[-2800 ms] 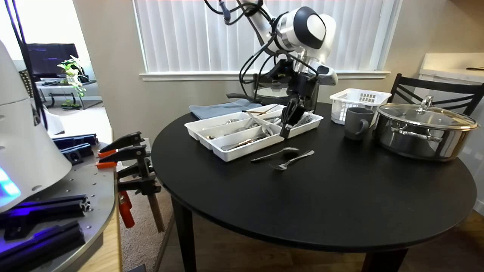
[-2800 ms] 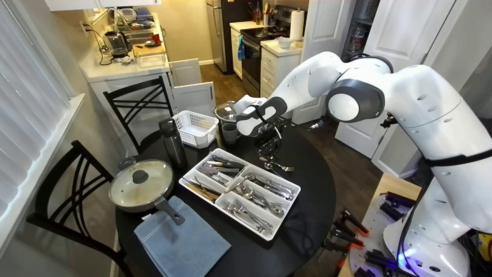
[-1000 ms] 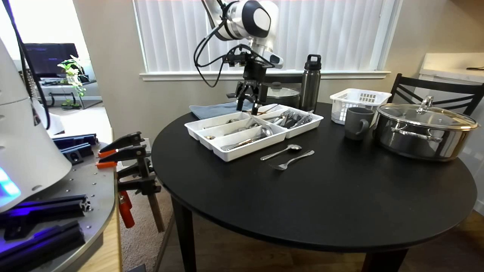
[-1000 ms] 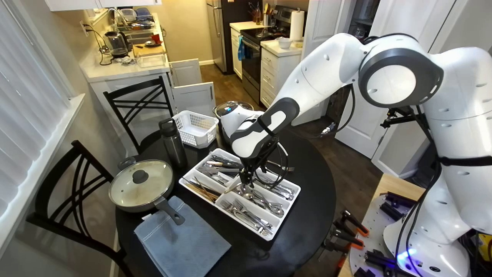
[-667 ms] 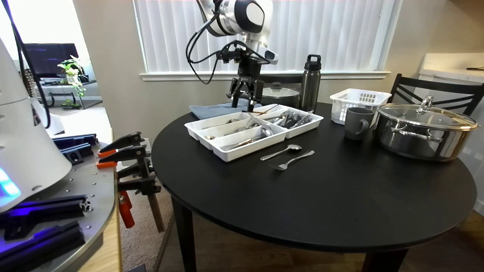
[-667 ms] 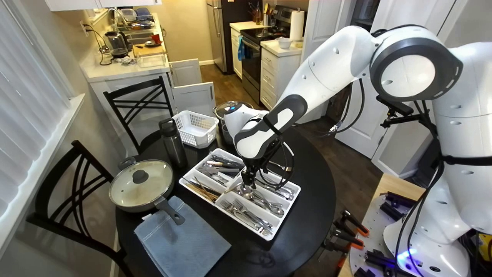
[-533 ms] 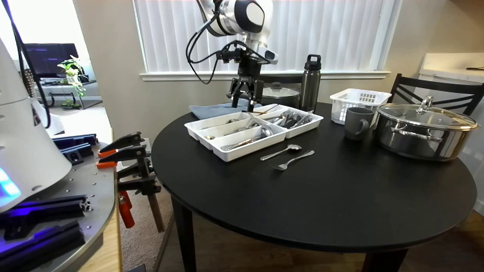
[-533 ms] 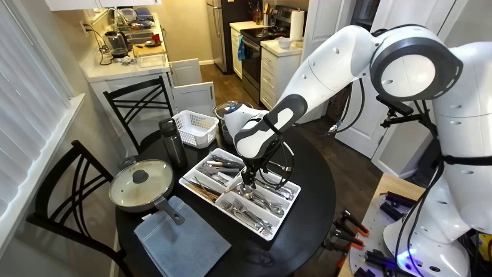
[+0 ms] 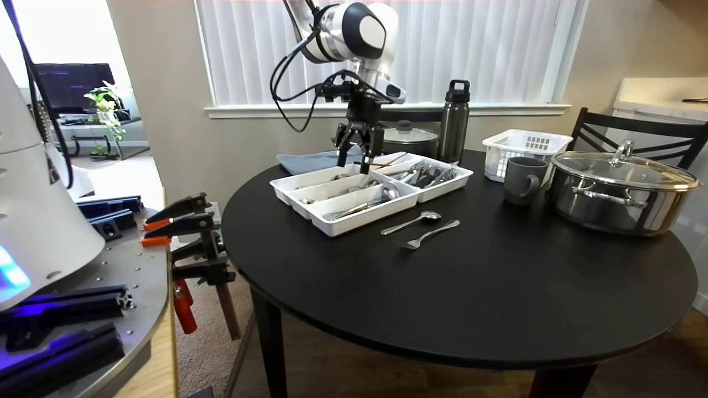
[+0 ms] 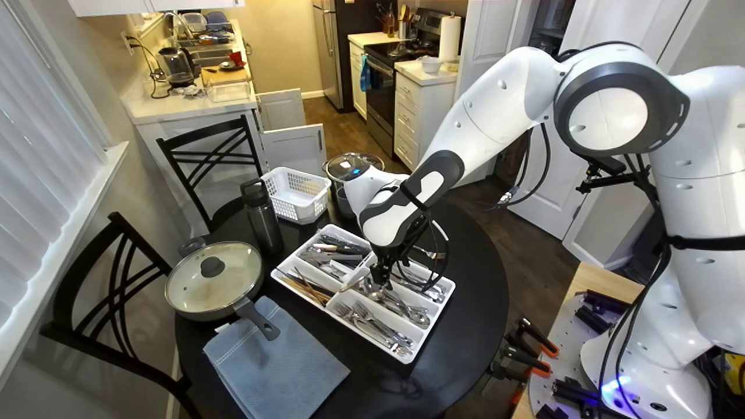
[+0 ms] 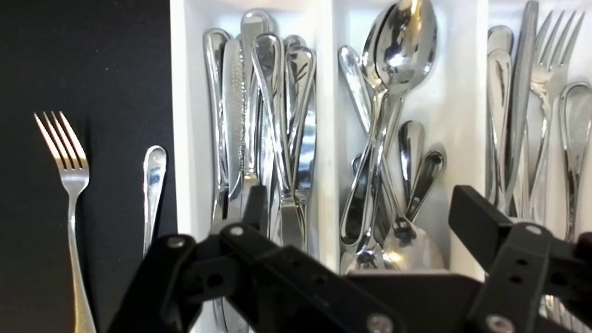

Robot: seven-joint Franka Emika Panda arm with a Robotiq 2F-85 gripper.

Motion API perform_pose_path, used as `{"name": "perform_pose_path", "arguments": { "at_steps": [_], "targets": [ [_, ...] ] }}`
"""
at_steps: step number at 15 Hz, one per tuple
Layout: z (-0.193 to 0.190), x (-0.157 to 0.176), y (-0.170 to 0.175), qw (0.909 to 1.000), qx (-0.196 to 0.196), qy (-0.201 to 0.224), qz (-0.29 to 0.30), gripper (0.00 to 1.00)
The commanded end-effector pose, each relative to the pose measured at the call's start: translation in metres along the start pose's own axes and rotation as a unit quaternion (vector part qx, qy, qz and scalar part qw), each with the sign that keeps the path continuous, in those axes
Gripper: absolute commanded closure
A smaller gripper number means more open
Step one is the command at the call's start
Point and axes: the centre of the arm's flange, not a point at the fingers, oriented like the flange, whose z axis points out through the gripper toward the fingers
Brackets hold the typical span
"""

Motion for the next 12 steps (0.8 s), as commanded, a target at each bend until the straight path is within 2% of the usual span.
{"name": "perform_pose_path", "arguments": {
  "at_steps": [1, 4, 8, 12],
  "targets": [
    [0.01, -0.022, 0.019, 0.9985, 0.004, 0.051, -0.017, 0.0],
    [0.021, -0.024, 0.025, 0.9966, 0.0, 0.074, -0.038, 0.0],
    [0.029, -0.041, 0.033, 0.9927, 0.029, 0.096, -0.067, 0.0],
    [0.03, -0.056, 0.042, 0.9866, 0.062, 0.148, -0.033, 0.0]
  ]
}}
